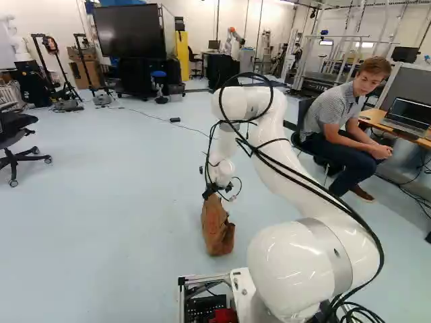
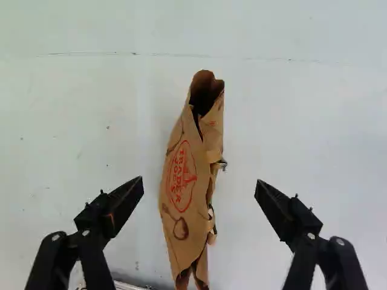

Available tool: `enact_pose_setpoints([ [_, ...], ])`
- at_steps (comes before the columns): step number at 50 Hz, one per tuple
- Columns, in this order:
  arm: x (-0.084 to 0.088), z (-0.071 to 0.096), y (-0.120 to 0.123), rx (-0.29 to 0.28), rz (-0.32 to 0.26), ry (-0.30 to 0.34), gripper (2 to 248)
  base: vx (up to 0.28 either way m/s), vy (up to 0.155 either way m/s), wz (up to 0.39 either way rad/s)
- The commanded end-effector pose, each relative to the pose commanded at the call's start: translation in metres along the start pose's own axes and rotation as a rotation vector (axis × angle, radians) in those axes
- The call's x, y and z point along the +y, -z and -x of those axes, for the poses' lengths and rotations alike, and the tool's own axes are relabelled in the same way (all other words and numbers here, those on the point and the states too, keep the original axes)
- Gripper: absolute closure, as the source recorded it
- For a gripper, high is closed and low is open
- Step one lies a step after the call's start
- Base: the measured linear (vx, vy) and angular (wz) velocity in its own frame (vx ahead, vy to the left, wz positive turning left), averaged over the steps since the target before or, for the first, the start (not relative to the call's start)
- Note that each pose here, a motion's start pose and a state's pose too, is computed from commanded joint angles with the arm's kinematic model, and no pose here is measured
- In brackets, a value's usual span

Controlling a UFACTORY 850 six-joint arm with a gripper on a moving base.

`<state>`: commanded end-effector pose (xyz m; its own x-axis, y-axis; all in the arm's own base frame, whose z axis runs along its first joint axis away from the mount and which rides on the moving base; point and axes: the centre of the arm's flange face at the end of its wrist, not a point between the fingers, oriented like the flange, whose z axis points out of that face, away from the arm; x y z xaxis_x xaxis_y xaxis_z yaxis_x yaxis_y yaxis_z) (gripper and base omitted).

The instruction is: Pick up the grocery bag from the ground

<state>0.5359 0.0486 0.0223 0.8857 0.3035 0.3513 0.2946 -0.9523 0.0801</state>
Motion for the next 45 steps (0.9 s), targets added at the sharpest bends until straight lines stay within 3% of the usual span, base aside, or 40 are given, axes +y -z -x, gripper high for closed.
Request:
enact_pose_setpoints([
  [45,-0.004,0.018,-0.064,-0.033,-0.007,0.000,3,0.000,0.000,0.000],
])
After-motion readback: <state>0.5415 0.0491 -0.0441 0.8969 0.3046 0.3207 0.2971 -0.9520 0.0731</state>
